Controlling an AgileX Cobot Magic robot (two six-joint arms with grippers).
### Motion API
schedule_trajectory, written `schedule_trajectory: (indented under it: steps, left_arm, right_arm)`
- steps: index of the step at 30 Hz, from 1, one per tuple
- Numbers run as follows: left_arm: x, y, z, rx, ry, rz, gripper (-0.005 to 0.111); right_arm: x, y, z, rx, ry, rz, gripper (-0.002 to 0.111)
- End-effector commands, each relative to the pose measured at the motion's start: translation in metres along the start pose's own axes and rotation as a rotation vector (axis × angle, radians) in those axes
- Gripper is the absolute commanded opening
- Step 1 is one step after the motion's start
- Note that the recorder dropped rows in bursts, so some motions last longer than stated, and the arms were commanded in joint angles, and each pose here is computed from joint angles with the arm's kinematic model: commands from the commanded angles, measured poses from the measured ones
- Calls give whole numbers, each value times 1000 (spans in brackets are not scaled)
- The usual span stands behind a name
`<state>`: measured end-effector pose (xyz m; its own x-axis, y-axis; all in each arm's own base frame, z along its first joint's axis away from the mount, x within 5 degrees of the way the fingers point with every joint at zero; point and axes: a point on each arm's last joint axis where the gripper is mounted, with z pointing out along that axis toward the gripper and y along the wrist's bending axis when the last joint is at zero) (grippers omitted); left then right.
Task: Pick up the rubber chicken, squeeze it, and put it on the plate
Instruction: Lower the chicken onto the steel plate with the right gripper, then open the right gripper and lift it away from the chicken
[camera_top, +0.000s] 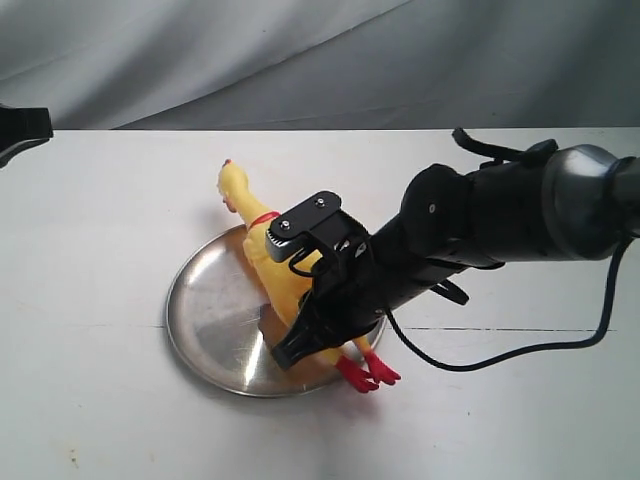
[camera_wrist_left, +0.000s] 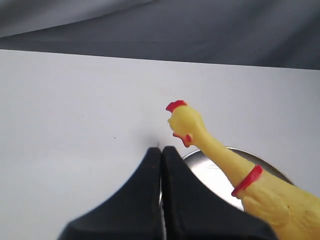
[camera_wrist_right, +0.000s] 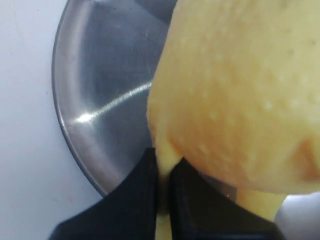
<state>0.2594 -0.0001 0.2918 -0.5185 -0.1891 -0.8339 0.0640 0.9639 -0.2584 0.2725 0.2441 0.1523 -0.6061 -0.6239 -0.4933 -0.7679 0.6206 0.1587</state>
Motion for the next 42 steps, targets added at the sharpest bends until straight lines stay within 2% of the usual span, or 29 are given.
schedule_trajectory:
  steps: [1,3,5,7,12,13,15,21,31,36,39,42]
  left_arm:
    - [0,0,-2,-6,-9,-7,0]
    - [0,0,-2,-4,-7,-7,0]
    - [0,0,-2,-3,-7,-7,0]
    - [1,0,-2,-2,-5,-7,0]
    - [1,0,-2,-2,-5,-7,0]
    - [1,0,-2,-2,-5,-7,0]
    - [1,0,-2,-2,-5,-8,0]
    - [0,0,-2,-2,-9,-17,0]
    - [0,0,-2,-7,-13,-14,0]
    - [0,0,-2,-7,-13,-14,0]
    - [0,0,-2,-5,-12,-16,0]
    - [-1,-1,-2,3,-18,-45,0]
  right_arm:
    - [0,-2,4,14,-11,23,0]
    - [0,-2,4,14,-11,27,1]
    - [0,-2,4,14,-11,32,8]
    - [0,-2,4,11,-8,37,22]
    - [1,-1,4,8,-5,41,66]
    - [1,-1,4,7,-2,41,73]
    - [2,0,4,-1,7,56,78]
    - [3,2,-7,-36,43,144,75]
    - [-11,-15,-79,58,-99,193,73]
    - [-12,-11,-100,58,-130,174,73]
    - [-12,-14,-108,115,-140,126,64]
    - [-12,-21,-120,240,-145,70,47]
